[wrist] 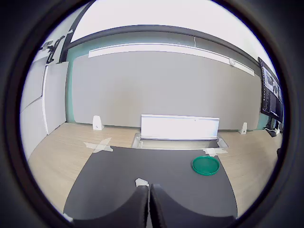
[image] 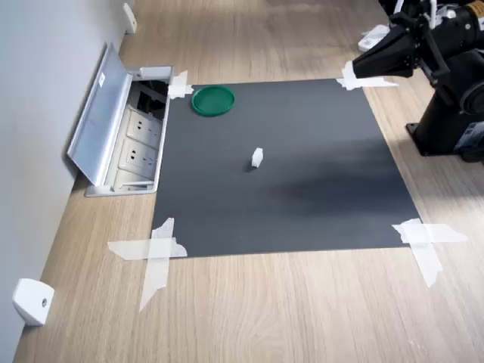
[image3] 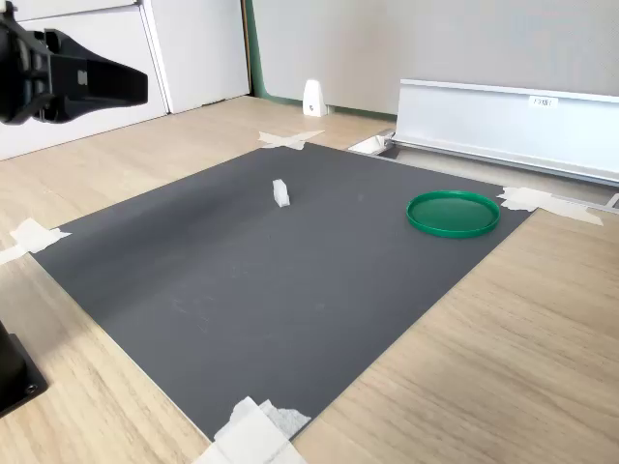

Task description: Grasp a white terminal and put it on the green lid.

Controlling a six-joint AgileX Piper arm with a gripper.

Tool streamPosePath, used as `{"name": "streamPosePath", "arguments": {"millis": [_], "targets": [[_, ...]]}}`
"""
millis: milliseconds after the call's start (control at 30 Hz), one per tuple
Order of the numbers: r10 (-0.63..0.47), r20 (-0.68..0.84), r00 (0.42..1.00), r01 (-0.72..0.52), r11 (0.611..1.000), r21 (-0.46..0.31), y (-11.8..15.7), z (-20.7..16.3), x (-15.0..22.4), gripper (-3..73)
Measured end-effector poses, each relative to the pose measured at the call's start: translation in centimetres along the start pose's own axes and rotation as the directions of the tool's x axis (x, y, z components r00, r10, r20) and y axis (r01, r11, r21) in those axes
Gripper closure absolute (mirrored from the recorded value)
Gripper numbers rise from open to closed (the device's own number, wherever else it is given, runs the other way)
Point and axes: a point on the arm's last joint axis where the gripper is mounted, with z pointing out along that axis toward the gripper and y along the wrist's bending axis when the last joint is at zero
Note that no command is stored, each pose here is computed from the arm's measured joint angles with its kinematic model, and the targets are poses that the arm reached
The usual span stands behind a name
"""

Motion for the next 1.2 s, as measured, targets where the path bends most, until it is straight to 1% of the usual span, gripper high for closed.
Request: {"name": "streamPosePath", "arguments": {"millis": [833,900,1000,1100,1200], "targets": [[0.0,0.0,1.0,0.0,1.0,0.0,0.0,0.0,0.0,70.4],[0.0,-0.014,1.0,0.0,1.0,-0.001,0.0,-0.1,0.1,70.4],[-0.002,-0.08,0.997,0.002,1.0,-0.004,0.0,0.0,-0.3,70.4],[-0.003,-0.142,0.99,0.002,1.0,-0.007,0.0,0.2,-1.5,70.4],[-0.003,-0.162,0.987,0.002,1.0,-0.008,0.0,0.7,-3.4,70.4]]}}
